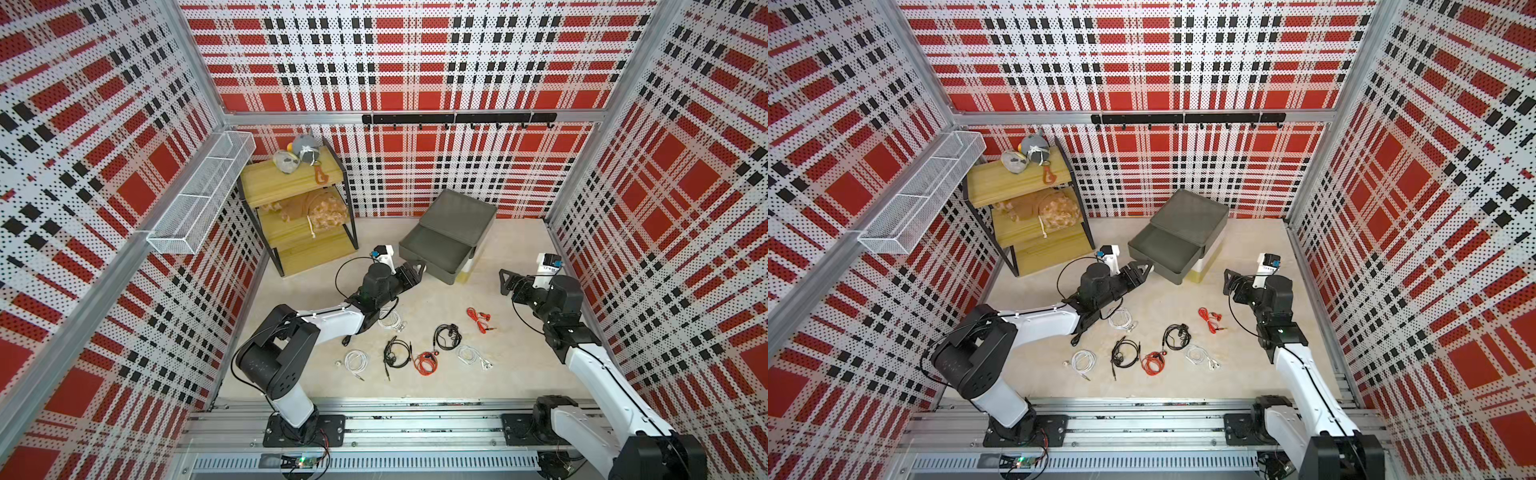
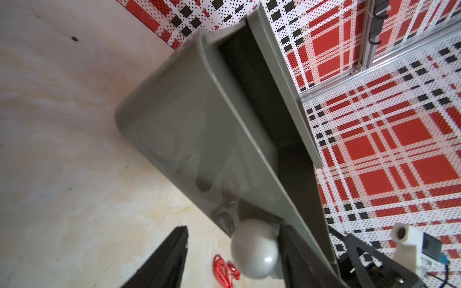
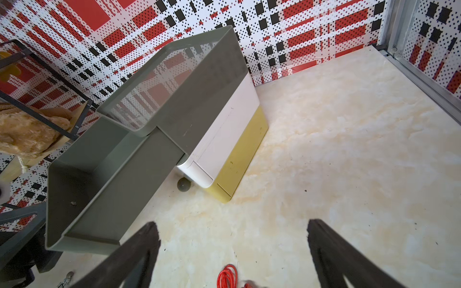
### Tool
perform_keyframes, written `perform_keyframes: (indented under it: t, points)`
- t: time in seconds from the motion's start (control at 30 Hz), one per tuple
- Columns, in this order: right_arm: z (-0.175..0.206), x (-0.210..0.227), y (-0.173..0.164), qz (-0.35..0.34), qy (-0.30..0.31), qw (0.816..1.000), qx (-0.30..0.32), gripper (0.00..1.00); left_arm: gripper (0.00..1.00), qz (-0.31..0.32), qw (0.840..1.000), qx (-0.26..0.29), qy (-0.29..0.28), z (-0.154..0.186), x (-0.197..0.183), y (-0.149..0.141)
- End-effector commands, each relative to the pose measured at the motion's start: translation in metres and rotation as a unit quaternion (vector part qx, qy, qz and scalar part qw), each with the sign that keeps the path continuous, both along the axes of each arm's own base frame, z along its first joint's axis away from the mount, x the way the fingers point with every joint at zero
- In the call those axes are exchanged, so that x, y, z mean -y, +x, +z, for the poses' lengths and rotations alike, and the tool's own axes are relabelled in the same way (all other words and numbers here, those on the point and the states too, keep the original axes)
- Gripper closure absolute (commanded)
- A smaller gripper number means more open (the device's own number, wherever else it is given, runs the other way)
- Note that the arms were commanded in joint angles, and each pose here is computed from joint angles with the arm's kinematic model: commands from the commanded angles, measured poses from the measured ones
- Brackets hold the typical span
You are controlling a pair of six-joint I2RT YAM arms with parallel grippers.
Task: Place the wired earphones into the drawer by color
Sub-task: Open the drawer in the storage box, then pick up the wired earphones from the center of the board.
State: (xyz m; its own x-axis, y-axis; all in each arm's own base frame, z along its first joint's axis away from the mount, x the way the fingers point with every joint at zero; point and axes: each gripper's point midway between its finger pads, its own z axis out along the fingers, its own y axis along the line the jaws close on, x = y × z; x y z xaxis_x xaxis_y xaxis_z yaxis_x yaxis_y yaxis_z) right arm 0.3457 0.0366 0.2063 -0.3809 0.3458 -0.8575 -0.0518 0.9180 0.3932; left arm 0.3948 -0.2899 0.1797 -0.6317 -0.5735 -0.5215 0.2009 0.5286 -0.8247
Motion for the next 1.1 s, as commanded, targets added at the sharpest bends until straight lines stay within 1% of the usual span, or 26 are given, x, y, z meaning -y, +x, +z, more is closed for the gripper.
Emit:
perform_keyframes:
  t: [0.0, 0.17, 0.3, 0.43, 0.5, 0.7, 0.9, 1.07]
  points:
    - [0.002, 0.002, 0.002, -0.002, -0.005, 1.000, -0.005, 0.02, 0.24, 0.019, 1.000, 0.021, -0.001, 0.016, -0.013, -0.001]
    - [-0.013, 0.001, 0.002, -0.001, -0.001, 0.999, -0.041, 0.03, 0.12, 0.035, 0.999, 0.029, 0.004, 0.020, -0.029, -0.010]
    - [-0.028, -0.005, -0.002, 0.012, 0.010, 0.997, -0.076, 0.05, 0.01, 0.051, 0.998, 0.034, 0.020, 0.021, -0.045, -0.019]
    - [-0.047, -0.016, -0.007, 0.031, 0.027, 0.993, -0.112, 0.09, 0.01, 0.067, 0.996, 0.037, 0.043, 0.021, -0.062, -0.029]
    - [-0.057, -0.023, -0.011, 0.044, 0.026, 0.990, -0.131, 0.10, 0.01, 0.074, 0.995, 0.039, 0.056, 0.020, -0.070, -0.034]
    - [-0.087, -0.047, -0.020, 0.077, -0.002, 0.978, -0.193, 0.14, 0.01, 0.084, 0.992, 0.042, 0.088, 0.017, -0.091, -0.055]
    - [-0.117, -0.066, -0.025, 0.101, -0.017, 0.961, -0.258, 0.23, 0.01, 0.098, 0.986, 0.043, 0.128, 0.013, -0.110, -0.070]
    - [-0.135, -0.077, -0.031, 0.105, -0.058, 0.946, -0.300, 0.27, 0.01, 0.115, 0.980, 0.059, 0.151, 0.019, -0.124, -0.076]
